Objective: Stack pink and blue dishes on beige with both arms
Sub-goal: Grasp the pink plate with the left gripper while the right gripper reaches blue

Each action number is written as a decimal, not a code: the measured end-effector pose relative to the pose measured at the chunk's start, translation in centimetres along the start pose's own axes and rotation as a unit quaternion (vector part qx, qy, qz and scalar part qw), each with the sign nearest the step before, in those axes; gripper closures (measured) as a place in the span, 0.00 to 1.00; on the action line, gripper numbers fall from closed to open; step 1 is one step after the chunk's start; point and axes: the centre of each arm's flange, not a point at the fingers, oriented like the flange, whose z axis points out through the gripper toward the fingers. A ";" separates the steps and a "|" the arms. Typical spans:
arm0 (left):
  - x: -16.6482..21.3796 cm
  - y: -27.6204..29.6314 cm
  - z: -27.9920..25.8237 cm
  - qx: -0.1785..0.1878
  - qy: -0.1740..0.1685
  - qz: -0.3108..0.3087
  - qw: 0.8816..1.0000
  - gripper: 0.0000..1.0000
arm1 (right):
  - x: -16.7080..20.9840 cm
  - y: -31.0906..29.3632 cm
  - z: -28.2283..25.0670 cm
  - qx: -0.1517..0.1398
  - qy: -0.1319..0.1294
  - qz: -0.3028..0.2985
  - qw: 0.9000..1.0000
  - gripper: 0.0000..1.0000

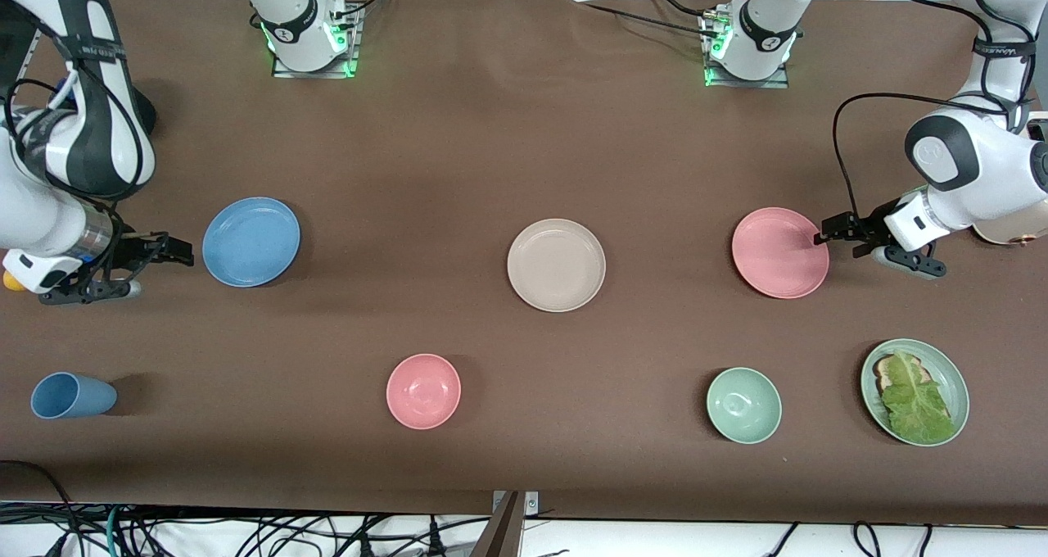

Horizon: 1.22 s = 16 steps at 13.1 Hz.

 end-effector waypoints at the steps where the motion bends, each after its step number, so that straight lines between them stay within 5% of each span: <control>1: -0.2 -0.4 0.7 -0.005 0.002 0.004 1.000 0.00 | 0.2 0.2 1.0 0.000 -0.002 0.001 1.000 0.00; 10: -2.0 -3.3 6.0 -0.030 0.027 -0.004 0.999 0.04 | -0.8 0.8 8.0 -0.002 -0.008 0.008 1.000 0.04; 16: -2.0 -3.4 6.1 -0.030 0.029 -0.008 0.999 0.72 | -2.5 0.9 10.9 0.007 -0.025 0.016 1.000 0.08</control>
